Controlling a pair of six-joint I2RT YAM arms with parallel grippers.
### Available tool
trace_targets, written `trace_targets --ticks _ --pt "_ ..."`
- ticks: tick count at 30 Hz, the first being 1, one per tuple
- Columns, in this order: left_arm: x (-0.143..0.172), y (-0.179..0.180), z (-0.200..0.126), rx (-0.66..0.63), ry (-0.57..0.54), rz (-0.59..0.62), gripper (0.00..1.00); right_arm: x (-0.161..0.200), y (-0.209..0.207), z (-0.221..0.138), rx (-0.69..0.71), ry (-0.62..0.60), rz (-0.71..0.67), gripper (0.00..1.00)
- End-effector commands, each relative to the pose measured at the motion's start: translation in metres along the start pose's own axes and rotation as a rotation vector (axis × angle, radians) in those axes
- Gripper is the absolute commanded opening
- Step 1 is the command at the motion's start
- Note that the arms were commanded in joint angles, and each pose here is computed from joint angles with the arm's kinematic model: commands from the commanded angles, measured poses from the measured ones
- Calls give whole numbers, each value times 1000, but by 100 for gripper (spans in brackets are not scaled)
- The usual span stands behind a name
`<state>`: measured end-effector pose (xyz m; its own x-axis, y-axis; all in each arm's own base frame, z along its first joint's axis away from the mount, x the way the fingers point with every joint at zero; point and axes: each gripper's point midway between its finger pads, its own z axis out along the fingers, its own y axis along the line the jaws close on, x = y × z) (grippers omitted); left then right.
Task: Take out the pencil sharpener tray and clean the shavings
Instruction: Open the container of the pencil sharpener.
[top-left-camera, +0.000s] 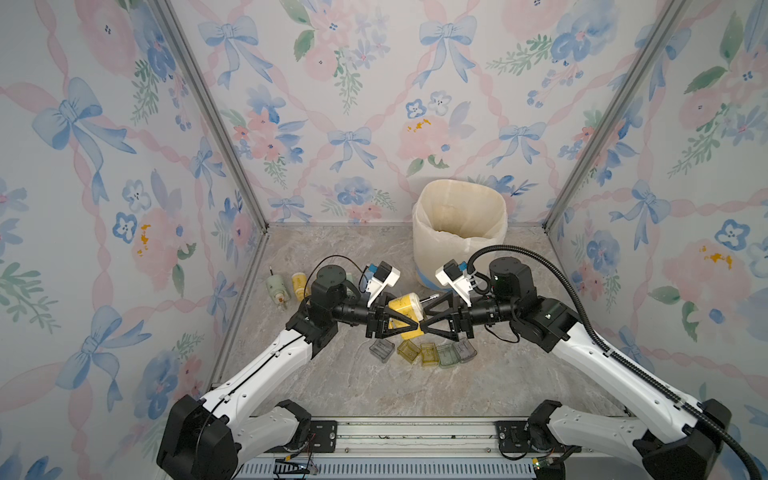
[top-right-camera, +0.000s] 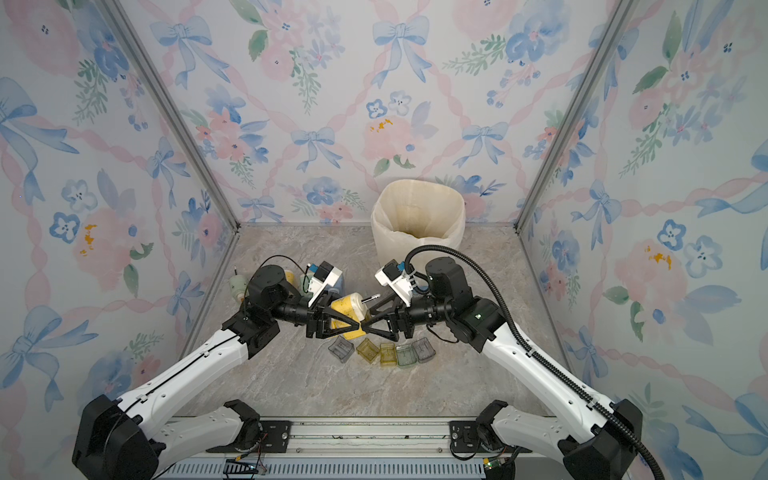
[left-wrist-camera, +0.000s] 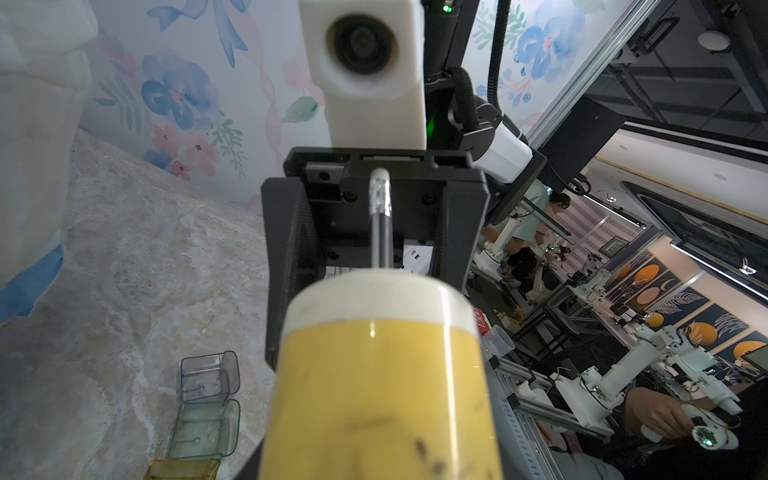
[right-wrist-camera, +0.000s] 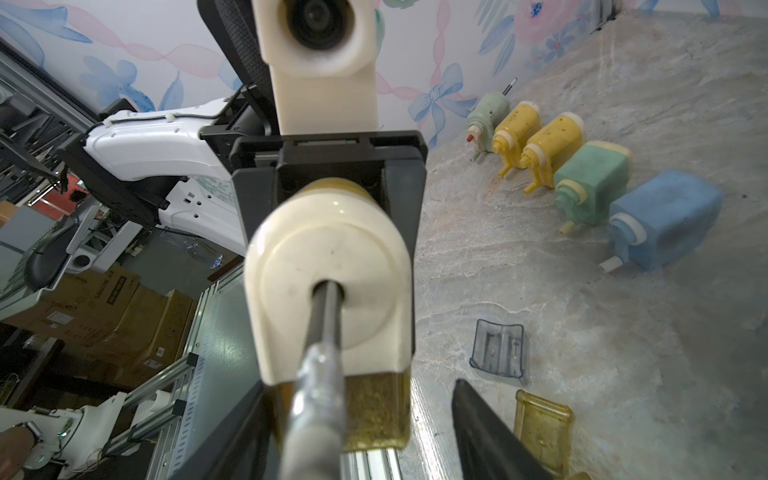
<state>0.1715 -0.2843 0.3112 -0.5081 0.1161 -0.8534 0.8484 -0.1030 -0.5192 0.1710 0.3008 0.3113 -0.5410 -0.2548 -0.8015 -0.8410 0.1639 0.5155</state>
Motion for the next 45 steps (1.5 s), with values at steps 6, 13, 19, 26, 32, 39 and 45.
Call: trace_targets --ticks 6,13,19,26,32,39,45 --pt "-1 -11 -3 33 1 54 0 -12 16 -10 -46 -46 -32 53" --pt "-1 -10 -3 27 -1 54 0 -15 11 -22 -14 -74 -22 53" --pt "-1 -9 -3 26 -1 52 0 -10 10 -11 -41 -41 5 67" --pt "-2 -9 -3 26 -2 55 0 -7 13 1 -68 -19 6 67" --pt "-2 -10 -4 23 -4 57 0 -4 16 6 -82 0 5 56" --pt "-2 -9 -3 23 -4 56 0 1 14 1 -38 21 -17 36" --pt "-2 -10 -4 25 -3 56 0 -3 8 -10 -5 -7 -14 36"
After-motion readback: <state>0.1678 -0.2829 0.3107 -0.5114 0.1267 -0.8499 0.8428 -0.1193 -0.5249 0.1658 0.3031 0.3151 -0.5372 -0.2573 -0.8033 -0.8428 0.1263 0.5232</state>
